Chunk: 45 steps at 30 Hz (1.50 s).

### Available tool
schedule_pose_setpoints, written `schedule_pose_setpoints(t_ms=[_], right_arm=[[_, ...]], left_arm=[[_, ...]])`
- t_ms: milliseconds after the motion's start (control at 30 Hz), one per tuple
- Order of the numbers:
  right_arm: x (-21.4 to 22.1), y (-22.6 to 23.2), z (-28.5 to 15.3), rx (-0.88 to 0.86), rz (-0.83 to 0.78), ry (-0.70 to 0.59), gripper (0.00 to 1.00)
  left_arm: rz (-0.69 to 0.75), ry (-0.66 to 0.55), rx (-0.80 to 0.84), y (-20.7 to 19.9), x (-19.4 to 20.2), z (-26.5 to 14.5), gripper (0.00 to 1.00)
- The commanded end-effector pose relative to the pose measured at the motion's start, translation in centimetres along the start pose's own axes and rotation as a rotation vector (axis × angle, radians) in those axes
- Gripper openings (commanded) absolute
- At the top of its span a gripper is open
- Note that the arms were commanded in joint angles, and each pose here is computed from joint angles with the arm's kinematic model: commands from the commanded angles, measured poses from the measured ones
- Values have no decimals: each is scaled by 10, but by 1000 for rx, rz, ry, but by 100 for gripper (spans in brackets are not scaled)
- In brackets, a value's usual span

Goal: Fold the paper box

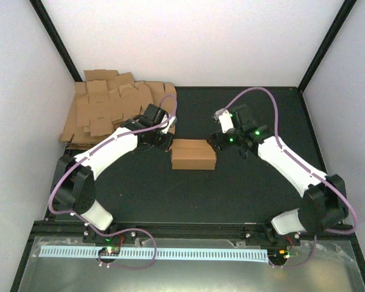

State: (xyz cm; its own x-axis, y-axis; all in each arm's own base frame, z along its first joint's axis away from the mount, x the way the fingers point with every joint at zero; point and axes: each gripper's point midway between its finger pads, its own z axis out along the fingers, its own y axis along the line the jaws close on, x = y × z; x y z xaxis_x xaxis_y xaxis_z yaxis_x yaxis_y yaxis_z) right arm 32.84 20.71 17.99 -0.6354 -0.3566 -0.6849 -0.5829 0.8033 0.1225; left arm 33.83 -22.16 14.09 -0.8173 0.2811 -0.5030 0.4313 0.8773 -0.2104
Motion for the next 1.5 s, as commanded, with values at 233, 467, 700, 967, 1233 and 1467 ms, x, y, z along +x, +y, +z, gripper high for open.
schedule_pose_setpoints(t_ms=[233, 467, 700, 967, 1233, 1467], right_arm=[[19, -13, 25, 45, -6, 175, 83], [34, 2, 33, -44, 72, 198, 61], [42, 7, 32, -59, 139, 193, 44], [42, 4, 23, -12, 217, 146, 37], [42, -2, 16, 31, 188, 150, 40], [43, 0, 14, 29, 180, 156, 35]], left_arm=[[14, -75, -15, 0, -28, -3, 14], [15, -78, -8, -1, -26, -6, 14], [2, -78, 21, -6, -22, -7, 14], [-26, -79, 51, -9, -12, -12, 28], [-18, -27, -21, 4, 2, -8, 35], [-16, 7, -72, 13, 10, -7, 34]])
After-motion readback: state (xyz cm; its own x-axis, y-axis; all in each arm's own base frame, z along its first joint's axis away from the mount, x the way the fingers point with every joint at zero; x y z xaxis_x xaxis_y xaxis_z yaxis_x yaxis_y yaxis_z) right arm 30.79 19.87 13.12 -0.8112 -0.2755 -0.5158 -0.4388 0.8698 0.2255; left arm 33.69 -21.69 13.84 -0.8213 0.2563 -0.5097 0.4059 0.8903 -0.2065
